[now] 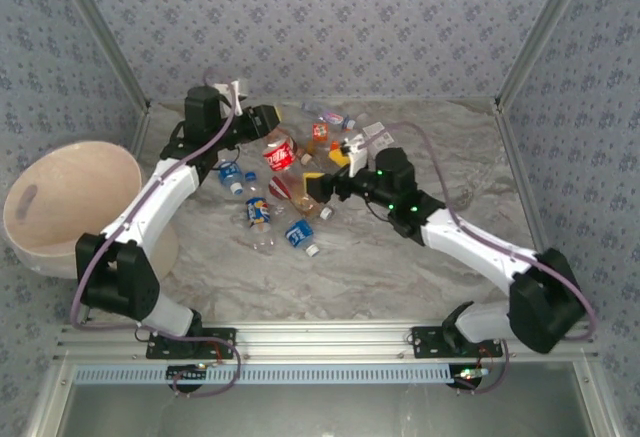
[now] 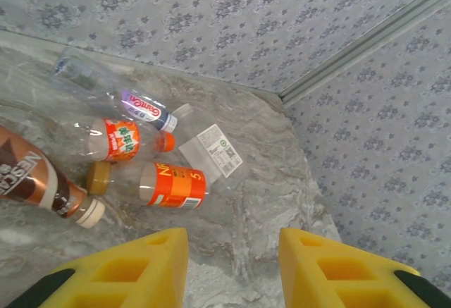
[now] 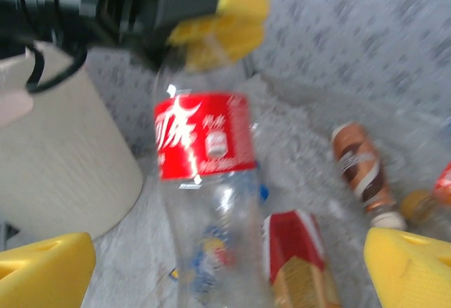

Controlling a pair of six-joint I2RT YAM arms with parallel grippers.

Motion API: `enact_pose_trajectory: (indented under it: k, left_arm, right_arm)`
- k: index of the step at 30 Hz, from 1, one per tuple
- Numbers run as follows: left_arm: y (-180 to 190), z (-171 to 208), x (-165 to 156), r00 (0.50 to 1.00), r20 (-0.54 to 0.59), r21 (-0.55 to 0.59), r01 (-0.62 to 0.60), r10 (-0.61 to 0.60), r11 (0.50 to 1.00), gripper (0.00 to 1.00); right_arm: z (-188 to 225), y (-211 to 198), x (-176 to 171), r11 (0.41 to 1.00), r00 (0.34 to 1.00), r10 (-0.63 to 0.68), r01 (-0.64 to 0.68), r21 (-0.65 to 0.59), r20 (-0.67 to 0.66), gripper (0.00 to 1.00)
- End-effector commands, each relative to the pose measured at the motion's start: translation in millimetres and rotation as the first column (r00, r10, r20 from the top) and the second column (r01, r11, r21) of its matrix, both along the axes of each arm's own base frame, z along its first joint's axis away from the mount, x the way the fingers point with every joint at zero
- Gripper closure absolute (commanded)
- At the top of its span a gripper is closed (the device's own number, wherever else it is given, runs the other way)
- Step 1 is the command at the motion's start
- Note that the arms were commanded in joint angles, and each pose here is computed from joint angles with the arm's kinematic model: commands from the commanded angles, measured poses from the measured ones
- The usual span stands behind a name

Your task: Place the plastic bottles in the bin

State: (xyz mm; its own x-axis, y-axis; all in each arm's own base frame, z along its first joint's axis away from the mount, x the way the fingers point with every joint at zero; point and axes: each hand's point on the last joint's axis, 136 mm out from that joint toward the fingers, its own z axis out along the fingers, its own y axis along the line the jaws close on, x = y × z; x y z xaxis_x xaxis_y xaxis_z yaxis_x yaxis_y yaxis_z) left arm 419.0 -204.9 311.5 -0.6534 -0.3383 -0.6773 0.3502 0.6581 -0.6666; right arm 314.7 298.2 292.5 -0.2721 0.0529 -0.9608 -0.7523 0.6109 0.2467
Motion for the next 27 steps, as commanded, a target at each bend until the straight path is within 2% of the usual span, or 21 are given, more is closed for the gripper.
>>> enact_pose_trajectory:
  k: [1, 6, 9, 12, 14, 18, 21, 24, 27]
  left_arm:
    - [14, 56, -17, 0.988, 0.149, 0.034, -0.032, 0.027, 0.999, 0.62]
    - [30, 83, -30, 0.976, 0.202, 0.063, -0.089, 0.074, 0.994, 0.63]
    - [37, 96, -38, 0.971, 0.224, 0.084, -0.11, 0.089, 0.99, 0.63]
    - [53, 119, -49, 0.955, 0.265, 0.127, -0.171, 0.132, 0.977, 0.63]
    - [72, 135, -56, 0.939, 0.283, 0.179, -0.252, 0.196, 0.951, 0.63]
    - [122, 166, -72, 0.882, 0.314, 0.265, -0.438, 0.353, 0.859, 0.63]
    - [139, 168, -76, 0.862, 0.308, 0.279, -0.485, 0.402, 0.829, 0.62]
    - [130, 140, -67, 0.899, 0.217, 0.284, -0.431, 0.381, 0.856, 0.48]
    - [121, 102, -54, 0.917, 0.098, 0.277, -0.399, 0.387, 0.874, 0.3]
  right_arm:
    - [6, -40, 15, 0.979, 0.978, -0.202, 0.203, -0.016, 0.045, 0.0]
    - [0, -79, 30, 0.93, 0.931, -0.366, 0.365, 0.041, 0.013, 0.0]
    - [-4, -71, 28, 0.956, 0.96, -0.28, 0.28, 0.085, -0.015, 0.0]
    - [-5, -67, 33, 0.958, 0.961, -0.277, 0.278, 0.077, -0.024, 0.0]
    - [-7, -66, 34, 0.958, 0.96, -0.277, 0.278, 0.064, -0.029, 0.0]
    - [-10, -65, 37, 0.96, 0.962, -0.272, 0.272, 0.062, -0.022, 0.0]
    - [-17, -63, 43, 0.962, 0.964, -0.265, 0.267, 0.057, -0.033, 0.0]
    - [-31, -47, 44, 0.984, 0.982, -0.171, 0.174, 0.044, -0.079, 0.0]
    - [-45, -33, 49, 0.99, 0.985, -0.138, 0.14, 0.008, -0.107, 0.0]
